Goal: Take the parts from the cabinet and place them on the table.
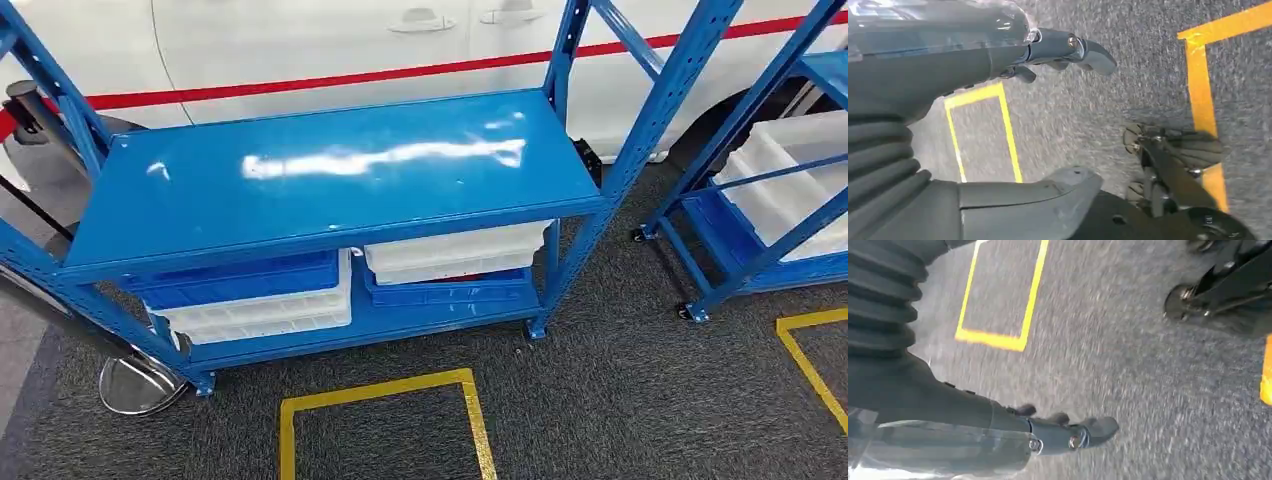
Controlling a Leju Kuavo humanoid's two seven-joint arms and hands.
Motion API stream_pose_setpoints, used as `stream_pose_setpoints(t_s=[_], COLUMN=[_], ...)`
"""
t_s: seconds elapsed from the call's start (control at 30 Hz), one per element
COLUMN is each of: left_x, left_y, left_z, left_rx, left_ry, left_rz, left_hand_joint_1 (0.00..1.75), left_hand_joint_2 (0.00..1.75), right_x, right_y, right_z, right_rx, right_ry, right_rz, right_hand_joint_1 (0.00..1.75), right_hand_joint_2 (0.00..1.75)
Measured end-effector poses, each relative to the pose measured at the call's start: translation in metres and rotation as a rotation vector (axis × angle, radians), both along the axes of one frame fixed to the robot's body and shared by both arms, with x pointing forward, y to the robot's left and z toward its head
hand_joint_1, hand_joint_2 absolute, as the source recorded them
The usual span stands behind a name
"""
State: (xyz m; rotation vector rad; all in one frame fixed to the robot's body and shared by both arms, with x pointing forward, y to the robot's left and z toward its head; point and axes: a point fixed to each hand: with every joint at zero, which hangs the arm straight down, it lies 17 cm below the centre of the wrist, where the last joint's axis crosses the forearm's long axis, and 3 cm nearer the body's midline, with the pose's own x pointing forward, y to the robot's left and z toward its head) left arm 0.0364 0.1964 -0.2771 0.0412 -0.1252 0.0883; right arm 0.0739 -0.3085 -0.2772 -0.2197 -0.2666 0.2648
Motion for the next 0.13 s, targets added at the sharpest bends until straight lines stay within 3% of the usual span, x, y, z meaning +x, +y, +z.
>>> stream_pose_setpoints(t_s=[0.13], left_x=[0.0006], left_y=[-0.0055], left_z=[0.0006], left_rx=[0.008], left_ry=[-0.010], left_rz=[-0.102], left_hand_joint_1=[0.00], left_hand_joint_2=[0.00], right_x=[-0.0021], right_y=[0.0010], right_z=[-0.0009], right_rx=[0.010], right_ry=[0.009], right_rz=[-0.053], right_hand_joint_1=[0.00], right_hand_joint_2=[0.00])
